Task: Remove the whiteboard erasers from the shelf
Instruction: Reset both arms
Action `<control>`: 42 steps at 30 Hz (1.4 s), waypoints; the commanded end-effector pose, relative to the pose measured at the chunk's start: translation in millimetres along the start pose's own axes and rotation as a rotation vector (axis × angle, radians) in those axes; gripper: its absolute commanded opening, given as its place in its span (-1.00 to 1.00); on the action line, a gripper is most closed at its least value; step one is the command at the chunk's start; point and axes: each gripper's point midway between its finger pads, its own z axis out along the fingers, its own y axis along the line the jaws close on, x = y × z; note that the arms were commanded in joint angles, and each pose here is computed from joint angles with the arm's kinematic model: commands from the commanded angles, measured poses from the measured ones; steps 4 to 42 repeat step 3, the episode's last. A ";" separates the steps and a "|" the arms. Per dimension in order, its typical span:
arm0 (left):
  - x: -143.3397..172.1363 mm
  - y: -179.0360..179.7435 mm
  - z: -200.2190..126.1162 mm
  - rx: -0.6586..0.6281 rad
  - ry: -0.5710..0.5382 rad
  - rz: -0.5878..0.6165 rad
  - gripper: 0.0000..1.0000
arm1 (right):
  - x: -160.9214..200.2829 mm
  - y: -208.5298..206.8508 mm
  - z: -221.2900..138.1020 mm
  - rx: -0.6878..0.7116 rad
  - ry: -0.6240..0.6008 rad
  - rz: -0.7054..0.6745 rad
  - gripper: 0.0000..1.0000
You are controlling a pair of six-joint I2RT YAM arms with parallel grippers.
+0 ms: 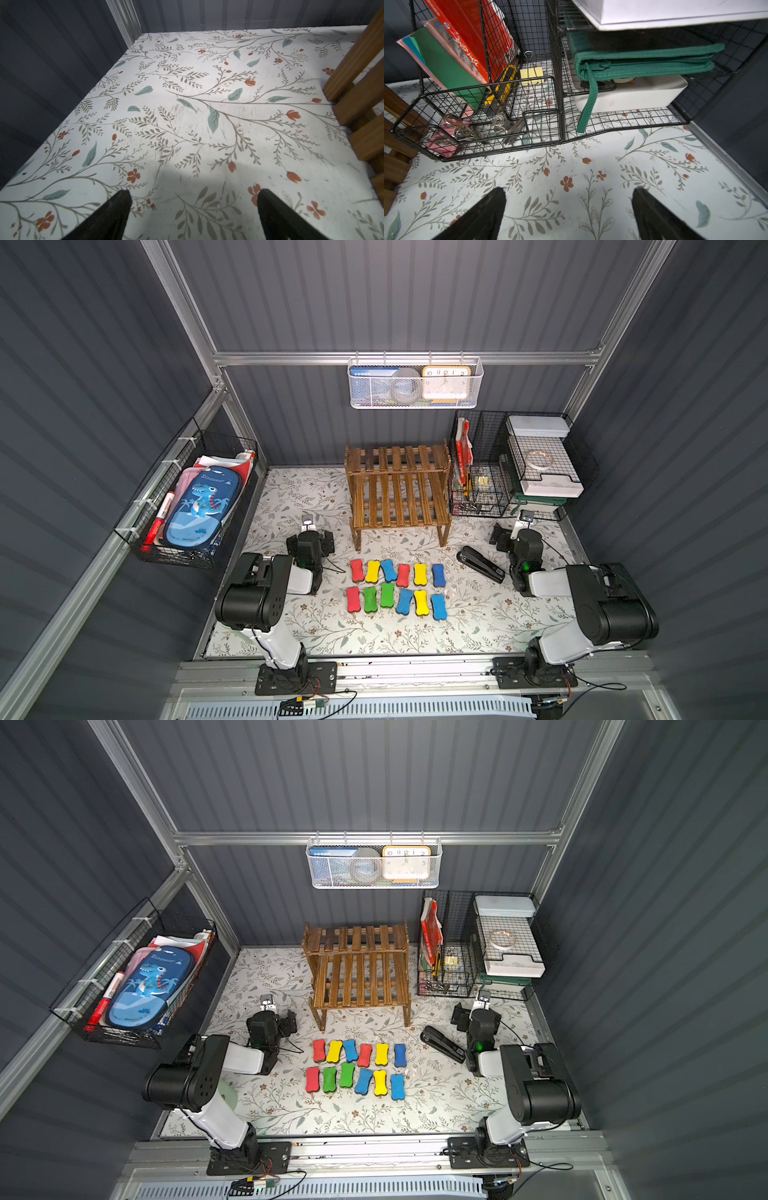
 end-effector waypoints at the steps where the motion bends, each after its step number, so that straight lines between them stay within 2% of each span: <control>1: -6.4 0.9 1.0 -0.010 -0.012 -0.016 0.99 | -6.5 -0.2 1.2 -0.001 -0.027 0.017 0.98; 42: -6.1 1.3 1.2 -0.011 -0.011 -0.016 0.99 | -6.7 -0.5 0.9 -0.001 -0.028 0.016 0.98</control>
